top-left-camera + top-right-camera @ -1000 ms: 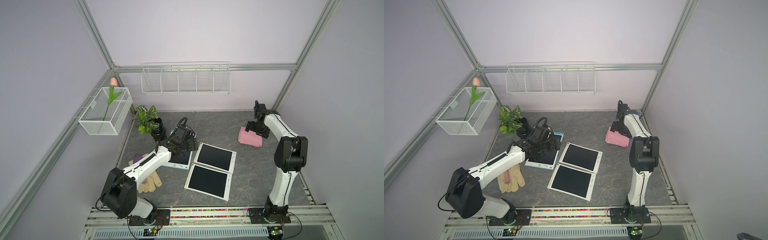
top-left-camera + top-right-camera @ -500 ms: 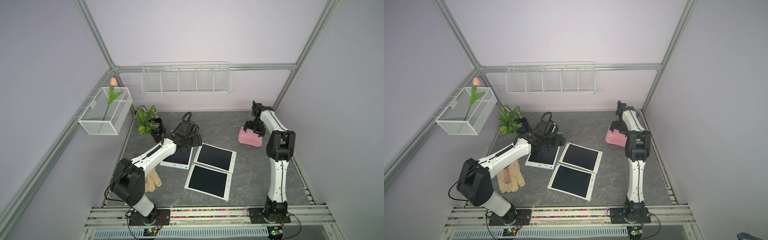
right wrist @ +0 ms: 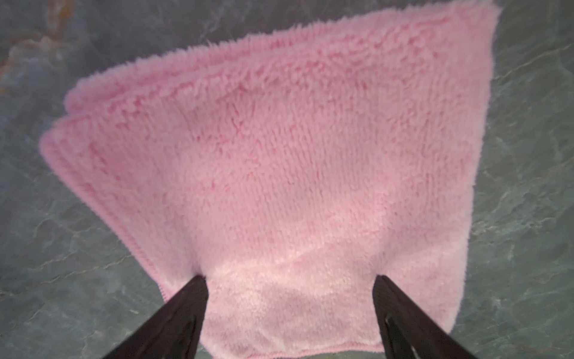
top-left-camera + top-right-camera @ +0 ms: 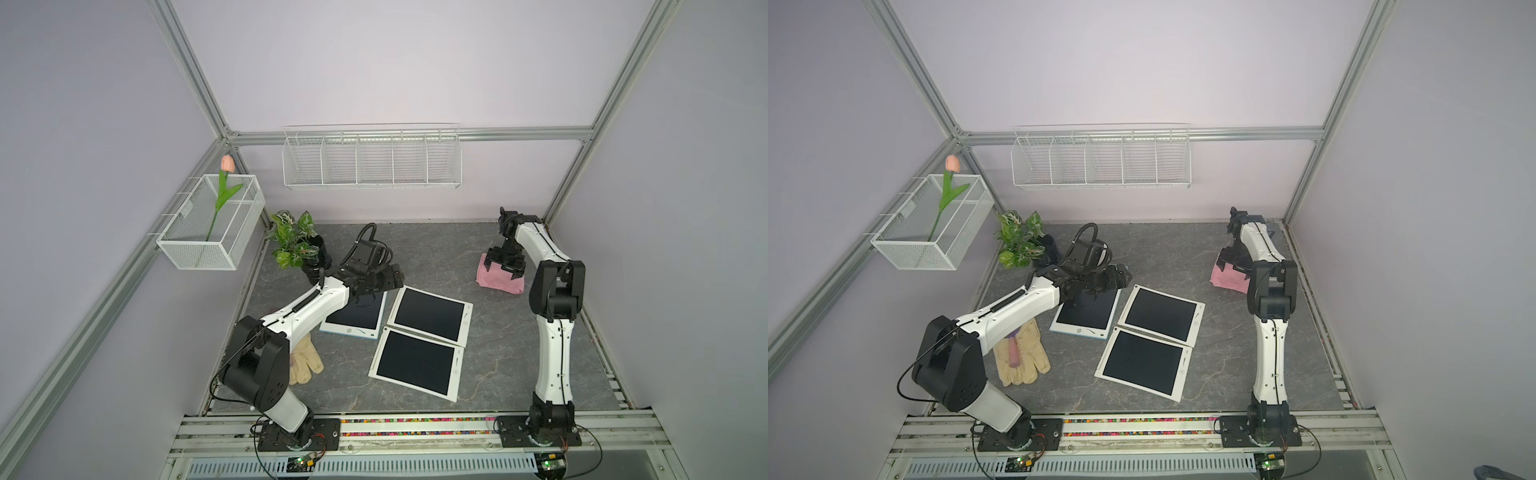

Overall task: Wipe the drawing tablet
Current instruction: Pick up the cleaning item at the center of the board.

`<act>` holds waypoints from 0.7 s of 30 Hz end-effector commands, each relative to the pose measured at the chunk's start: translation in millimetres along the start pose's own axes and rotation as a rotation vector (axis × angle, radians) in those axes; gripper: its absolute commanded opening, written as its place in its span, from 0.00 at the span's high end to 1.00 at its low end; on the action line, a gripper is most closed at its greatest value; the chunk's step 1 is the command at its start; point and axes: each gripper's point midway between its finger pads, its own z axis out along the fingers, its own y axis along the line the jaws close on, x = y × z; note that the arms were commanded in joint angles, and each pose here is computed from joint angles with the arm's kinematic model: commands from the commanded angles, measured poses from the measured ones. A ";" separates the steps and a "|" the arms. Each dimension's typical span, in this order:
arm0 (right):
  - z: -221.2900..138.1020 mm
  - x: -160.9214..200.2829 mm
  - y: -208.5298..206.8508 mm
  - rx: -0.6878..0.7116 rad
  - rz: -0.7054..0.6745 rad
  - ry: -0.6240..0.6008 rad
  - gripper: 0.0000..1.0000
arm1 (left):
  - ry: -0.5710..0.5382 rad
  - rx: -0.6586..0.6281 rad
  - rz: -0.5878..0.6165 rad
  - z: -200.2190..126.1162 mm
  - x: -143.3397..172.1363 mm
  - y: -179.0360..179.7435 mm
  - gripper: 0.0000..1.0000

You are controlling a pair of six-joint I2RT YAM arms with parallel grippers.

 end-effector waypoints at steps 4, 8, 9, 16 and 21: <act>25.6 13.3 -7.8 0.016 0.031 0.089 0.19 | -0.029 0.086 -0.070 -6.5 -9.4 -5.9 0.15; 33.5 16.3 -8.1 0.017 0.036 0.111 0.22 | -0.028 0.092 -0.067 -6.9 -9.7 -7.0 0.14; 35.7 17.7 -8.6 0.018 0.039 0.120 0.23 | -0.029 0.092 -0.068 -6.6 -10.0 -6.7 0.15; 45.0 21.4 -5.9 -0.002 0.048 0.133 0.34 | -0.050 0.095 -0.064 -13.1 -16.3 -7.1 0.15; 48.4 21.3 -6.5 0.002 0.047 0.132 0.56 | -0.062 0.092 -0.065 -17.4 -19.8 -5.6 0.15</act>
